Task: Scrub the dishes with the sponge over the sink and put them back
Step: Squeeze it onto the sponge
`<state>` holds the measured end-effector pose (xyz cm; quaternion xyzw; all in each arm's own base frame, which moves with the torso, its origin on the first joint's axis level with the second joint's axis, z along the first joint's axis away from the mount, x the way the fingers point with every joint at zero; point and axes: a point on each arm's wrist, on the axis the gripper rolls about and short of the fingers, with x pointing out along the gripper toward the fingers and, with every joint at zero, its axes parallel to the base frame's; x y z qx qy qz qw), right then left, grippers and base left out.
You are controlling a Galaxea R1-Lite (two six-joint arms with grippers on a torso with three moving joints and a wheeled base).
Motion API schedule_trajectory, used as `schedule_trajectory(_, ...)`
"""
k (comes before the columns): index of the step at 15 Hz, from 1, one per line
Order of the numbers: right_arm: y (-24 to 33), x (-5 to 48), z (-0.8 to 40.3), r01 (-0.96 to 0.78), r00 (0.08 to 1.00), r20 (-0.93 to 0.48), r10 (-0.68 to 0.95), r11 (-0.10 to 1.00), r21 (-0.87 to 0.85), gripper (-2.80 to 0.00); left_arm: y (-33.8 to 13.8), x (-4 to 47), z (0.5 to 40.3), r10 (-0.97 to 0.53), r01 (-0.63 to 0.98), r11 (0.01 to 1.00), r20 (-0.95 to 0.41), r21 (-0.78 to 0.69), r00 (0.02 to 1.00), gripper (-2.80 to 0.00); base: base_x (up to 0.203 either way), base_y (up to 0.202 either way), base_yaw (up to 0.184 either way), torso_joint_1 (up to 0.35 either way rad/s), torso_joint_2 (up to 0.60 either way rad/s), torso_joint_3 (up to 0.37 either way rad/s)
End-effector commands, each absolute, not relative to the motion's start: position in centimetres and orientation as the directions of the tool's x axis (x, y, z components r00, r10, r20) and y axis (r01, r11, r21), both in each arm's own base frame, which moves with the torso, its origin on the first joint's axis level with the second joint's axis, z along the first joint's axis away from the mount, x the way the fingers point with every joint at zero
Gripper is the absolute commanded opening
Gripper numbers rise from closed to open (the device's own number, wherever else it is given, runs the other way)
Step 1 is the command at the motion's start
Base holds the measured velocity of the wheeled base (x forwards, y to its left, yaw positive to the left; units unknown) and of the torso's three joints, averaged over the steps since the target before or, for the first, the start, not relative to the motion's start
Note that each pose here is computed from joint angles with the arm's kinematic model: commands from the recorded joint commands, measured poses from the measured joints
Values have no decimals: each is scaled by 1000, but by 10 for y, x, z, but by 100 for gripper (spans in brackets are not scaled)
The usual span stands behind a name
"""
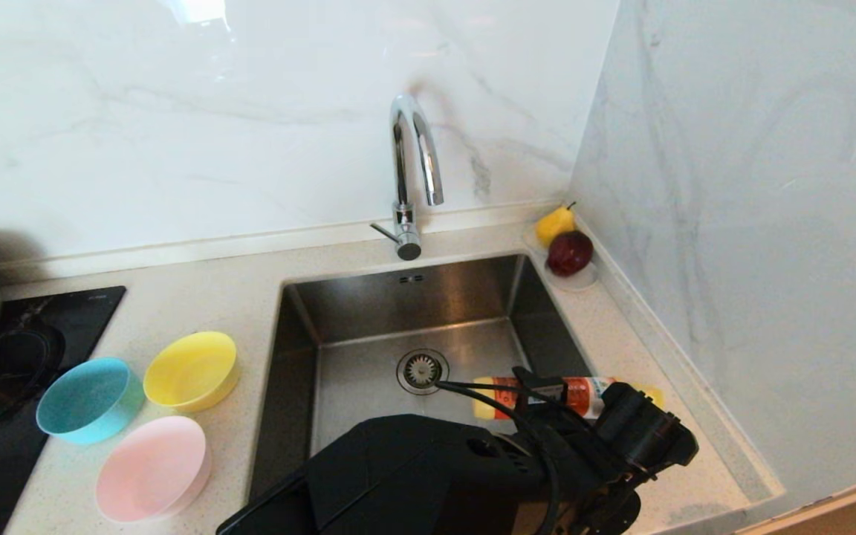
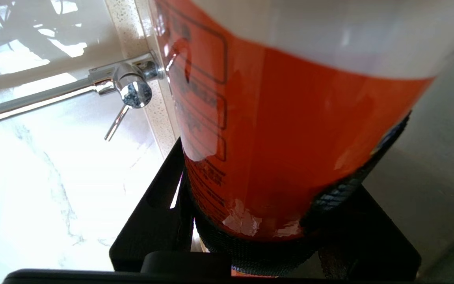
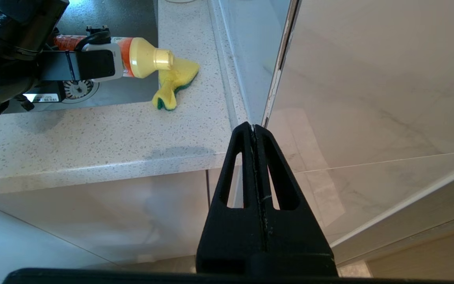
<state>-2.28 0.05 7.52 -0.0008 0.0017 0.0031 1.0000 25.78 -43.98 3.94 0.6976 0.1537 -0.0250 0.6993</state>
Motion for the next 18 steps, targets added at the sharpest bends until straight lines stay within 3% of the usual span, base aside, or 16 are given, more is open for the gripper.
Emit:
schedule_trajectory(1, 0, -23, 75, -7, 1000, -5, 7, 1000, -1, -280, -440, 258, 35, 186, 249, 12, -247, 968, 951, -280, 0, 0, 0, 0, 0, 0)
schedule_trajectory(18, 0, -23, 75, -7, 1000, -5, 7, 1000, -1, -280, -440, 258, 43, 194, 232, 24, -233, 972, 953, -280, 0, 0, 0, 0, 0, 0)
